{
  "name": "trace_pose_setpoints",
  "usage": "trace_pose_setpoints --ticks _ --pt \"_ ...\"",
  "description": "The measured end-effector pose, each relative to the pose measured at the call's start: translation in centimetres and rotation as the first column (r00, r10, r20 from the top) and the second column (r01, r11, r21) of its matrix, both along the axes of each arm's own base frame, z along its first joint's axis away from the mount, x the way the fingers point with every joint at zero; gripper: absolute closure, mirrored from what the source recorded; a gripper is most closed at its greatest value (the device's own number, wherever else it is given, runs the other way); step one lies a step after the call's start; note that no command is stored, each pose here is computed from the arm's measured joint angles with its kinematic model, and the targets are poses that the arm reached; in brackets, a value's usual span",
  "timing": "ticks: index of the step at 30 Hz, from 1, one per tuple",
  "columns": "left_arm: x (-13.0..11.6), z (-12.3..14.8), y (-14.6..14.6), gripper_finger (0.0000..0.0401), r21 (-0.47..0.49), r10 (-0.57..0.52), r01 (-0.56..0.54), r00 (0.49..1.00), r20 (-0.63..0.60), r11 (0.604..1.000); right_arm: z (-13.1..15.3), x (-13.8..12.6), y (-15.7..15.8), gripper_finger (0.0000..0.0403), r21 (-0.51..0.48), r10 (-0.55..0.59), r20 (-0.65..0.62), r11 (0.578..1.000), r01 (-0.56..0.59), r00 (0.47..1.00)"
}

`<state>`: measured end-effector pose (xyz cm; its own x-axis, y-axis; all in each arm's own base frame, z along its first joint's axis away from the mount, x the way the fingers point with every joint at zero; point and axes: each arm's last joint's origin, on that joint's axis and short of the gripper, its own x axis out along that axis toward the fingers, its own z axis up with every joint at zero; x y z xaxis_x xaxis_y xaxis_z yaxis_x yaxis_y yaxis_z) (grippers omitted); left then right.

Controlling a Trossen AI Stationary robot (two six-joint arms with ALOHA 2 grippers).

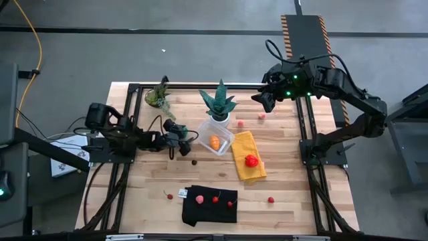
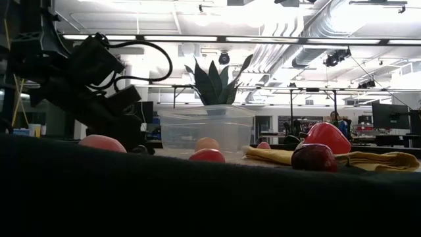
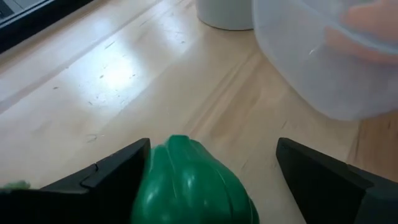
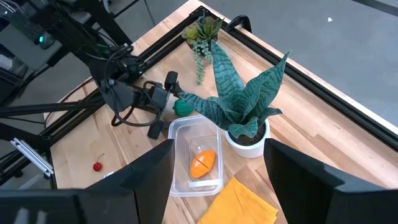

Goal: Pick and placing Produce into tupperware
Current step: Put the green bell pepper into the transparent container

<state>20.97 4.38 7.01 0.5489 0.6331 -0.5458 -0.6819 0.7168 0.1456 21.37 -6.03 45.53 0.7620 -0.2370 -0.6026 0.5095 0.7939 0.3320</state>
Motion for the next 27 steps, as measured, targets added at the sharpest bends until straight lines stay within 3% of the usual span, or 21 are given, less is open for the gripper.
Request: trace_pose_setpoints --ticks 27 --pt "-1.2 0.6 -0.2 0.0062 -0.053 0.022 -0.022 1.0 -0.016 0.998 -0.2 -0.2 0.1 0.0164 0.003 0.005 -0.032 1.0 -0.005 0.999"
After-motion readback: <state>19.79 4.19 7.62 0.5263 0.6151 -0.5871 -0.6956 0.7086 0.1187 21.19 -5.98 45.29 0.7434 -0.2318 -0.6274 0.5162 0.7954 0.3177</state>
